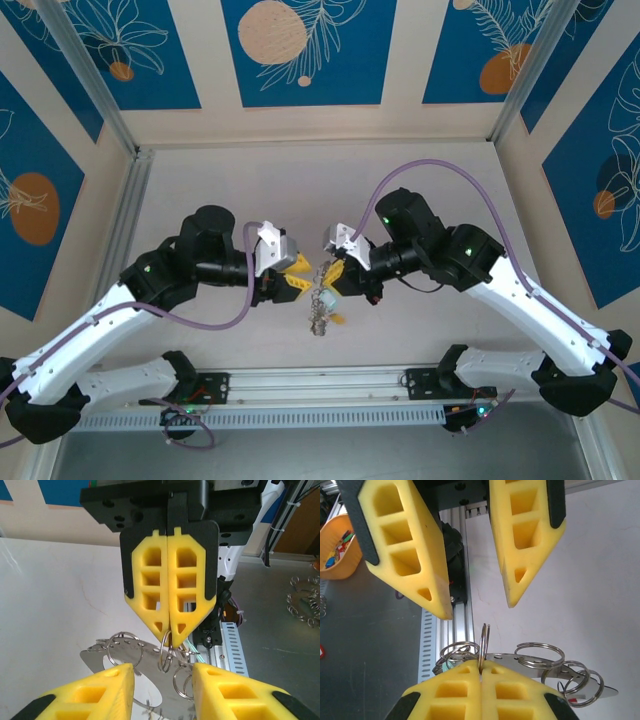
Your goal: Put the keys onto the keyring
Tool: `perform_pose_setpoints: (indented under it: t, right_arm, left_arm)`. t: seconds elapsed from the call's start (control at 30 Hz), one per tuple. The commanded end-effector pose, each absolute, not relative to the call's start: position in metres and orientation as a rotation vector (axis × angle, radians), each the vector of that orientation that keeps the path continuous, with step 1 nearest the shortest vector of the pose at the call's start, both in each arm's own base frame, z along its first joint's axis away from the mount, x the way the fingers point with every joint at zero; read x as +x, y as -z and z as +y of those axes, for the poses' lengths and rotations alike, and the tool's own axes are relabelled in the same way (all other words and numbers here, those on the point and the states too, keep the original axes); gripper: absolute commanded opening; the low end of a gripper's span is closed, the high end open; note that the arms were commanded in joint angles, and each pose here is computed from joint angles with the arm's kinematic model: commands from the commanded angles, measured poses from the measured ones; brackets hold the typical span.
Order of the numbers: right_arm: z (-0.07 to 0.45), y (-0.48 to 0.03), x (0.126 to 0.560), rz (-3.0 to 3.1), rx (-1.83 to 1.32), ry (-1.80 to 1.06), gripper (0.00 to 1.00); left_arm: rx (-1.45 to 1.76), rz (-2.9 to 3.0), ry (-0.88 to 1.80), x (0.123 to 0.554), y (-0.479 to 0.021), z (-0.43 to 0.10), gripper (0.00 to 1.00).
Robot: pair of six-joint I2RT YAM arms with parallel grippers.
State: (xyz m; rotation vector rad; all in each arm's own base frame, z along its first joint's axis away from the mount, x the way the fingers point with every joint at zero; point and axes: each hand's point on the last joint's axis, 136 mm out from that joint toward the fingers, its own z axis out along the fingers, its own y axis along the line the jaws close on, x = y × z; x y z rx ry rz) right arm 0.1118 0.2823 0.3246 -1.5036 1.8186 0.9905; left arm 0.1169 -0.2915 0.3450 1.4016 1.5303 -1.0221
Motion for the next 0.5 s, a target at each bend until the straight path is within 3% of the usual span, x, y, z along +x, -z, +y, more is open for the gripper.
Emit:
perform_pose_setpoints:
  t: [0.0, 0.3, 0.47]
  right_arm:
    - [0.283, -0.341, 0.108, 1.752, -1.517, -0.989, 0.00]
    - [0.291, -0.346, 0.106, 1.712, -1.522, -1.030, 0.00]
    - [0.293, -0.345, 0.107, 1.712, -1.523, -1.031, 0.00]
  left_arm:
    - [1.442, 1.469, 1.050, 0.109, -0.355, -0.296, 0.35]
    - [1.458, 1.447, 1.060, 0.113, -0.354, -0.304, 0.35]
    - [1.464, 1.446, 1.058, 0.115, -0.352, -0.306, 0.29]
